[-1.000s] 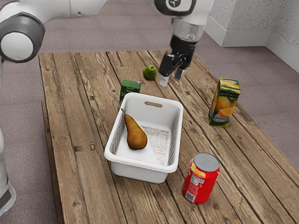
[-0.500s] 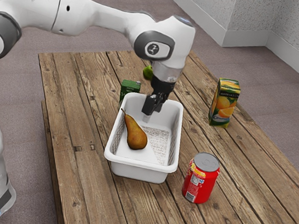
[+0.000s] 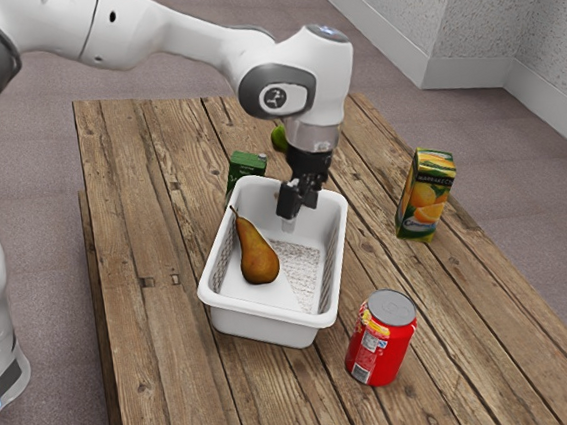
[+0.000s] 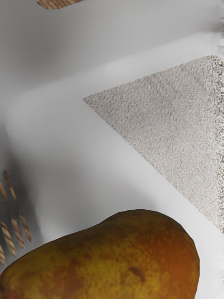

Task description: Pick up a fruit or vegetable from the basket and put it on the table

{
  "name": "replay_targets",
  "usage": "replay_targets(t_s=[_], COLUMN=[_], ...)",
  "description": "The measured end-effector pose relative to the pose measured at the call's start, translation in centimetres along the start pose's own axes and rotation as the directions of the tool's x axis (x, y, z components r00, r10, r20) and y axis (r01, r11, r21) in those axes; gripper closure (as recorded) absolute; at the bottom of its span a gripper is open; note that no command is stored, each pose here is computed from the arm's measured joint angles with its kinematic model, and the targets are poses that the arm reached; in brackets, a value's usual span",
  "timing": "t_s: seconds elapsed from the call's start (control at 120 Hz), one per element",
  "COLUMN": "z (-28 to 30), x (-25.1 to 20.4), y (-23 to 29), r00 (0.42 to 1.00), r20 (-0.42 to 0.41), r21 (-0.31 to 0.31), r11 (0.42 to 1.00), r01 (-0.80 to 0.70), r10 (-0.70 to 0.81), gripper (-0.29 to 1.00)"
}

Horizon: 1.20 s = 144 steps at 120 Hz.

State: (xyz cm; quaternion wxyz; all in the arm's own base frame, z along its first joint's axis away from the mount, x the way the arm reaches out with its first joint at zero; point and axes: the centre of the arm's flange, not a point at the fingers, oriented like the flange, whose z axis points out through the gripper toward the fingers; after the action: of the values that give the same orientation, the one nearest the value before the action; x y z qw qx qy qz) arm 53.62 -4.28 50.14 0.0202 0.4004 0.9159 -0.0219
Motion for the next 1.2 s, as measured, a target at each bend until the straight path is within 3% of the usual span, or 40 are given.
replay_targets(t_s=[0.4, 0.833, 1.2], z=[-0.3, 1.9, 2.8], x=[-0.8, 1.3, 2.2], y=[-2.8, -5.0, -5.4], r00=[0.983, 0.940, 0.899], r20=[-0.007, 0.015, 0.018], r21=[-0.015, 0.052, 0.068], r11=[0.982, 0.938, 0.897], r01=[-0.186, -0.341, -0.437], r10=[0.186, 0.341, 0.437], gripper=[0.00, 0.00, 0.00])
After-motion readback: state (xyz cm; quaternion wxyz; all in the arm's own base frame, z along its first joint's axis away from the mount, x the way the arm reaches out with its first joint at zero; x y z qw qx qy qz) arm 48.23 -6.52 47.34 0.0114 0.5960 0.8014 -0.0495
